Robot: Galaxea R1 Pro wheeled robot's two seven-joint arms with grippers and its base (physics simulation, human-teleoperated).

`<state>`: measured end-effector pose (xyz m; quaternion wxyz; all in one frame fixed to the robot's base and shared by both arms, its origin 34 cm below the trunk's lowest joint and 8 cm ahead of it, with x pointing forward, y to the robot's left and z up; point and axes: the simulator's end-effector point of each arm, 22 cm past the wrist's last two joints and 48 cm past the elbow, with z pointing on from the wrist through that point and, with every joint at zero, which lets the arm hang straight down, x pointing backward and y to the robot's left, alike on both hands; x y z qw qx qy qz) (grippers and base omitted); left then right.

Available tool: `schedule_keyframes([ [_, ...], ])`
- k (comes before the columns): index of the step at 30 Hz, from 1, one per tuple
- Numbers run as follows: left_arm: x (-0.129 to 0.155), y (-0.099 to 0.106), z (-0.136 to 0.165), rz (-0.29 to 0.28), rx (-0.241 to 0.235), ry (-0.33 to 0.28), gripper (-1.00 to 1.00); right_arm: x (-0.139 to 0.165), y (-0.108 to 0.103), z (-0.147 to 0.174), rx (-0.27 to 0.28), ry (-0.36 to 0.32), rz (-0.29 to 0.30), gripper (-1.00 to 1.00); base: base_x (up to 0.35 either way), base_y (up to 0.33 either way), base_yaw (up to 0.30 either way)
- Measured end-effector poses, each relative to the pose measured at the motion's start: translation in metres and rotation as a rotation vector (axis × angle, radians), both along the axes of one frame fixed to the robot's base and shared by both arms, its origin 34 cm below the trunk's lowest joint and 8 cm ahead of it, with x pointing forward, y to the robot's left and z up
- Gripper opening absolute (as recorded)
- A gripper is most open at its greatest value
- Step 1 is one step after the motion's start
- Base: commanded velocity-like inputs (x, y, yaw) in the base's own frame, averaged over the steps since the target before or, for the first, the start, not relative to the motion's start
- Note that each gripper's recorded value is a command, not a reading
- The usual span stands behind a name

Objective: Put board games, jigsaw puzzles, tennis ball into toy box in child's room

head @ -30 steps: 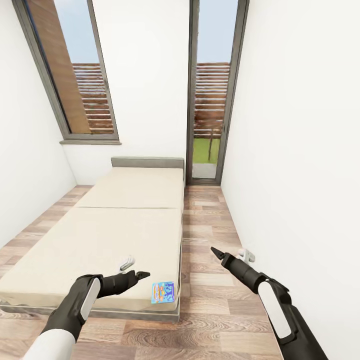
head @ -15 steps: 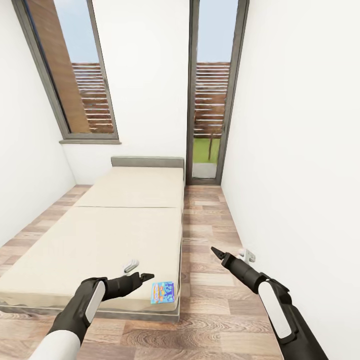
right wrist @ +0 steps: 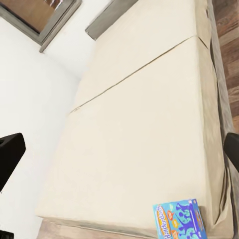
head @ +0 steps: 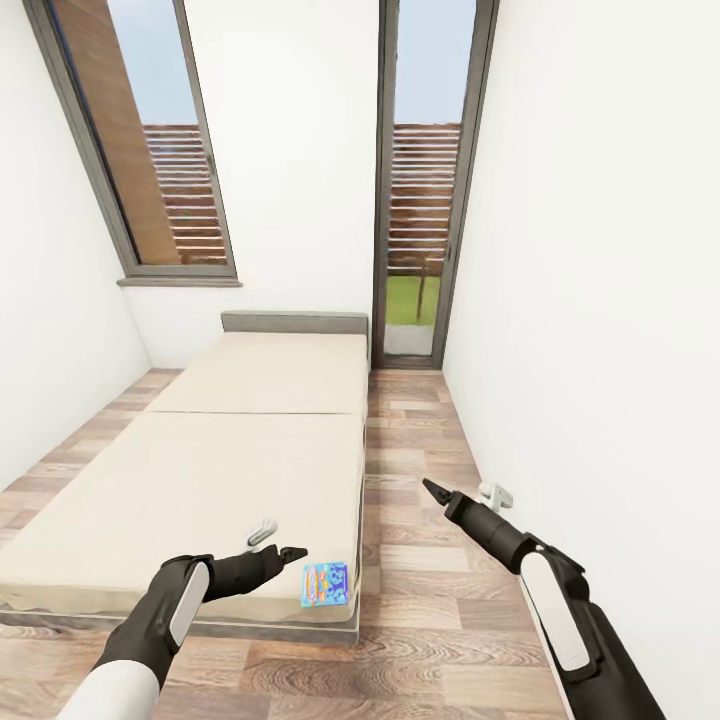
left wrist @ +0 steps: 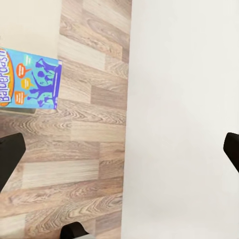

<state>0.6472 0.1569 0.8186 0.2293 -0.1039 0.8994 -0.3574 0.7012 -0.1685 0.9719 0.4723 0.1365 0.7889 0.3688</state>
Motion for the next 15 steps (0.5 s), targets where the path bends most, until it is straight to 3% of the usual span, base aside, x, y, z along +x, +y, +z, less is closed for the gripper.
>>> schedule_keyframes([
  [15, 0.004, -0.001, -0.016, -0.002, -0.002, -0.002, 1.00, 0.006, -0.002, -0.003, -0.001, -0.027, -0.001, 1.00, 0.000, 0.000, 0.000],
])
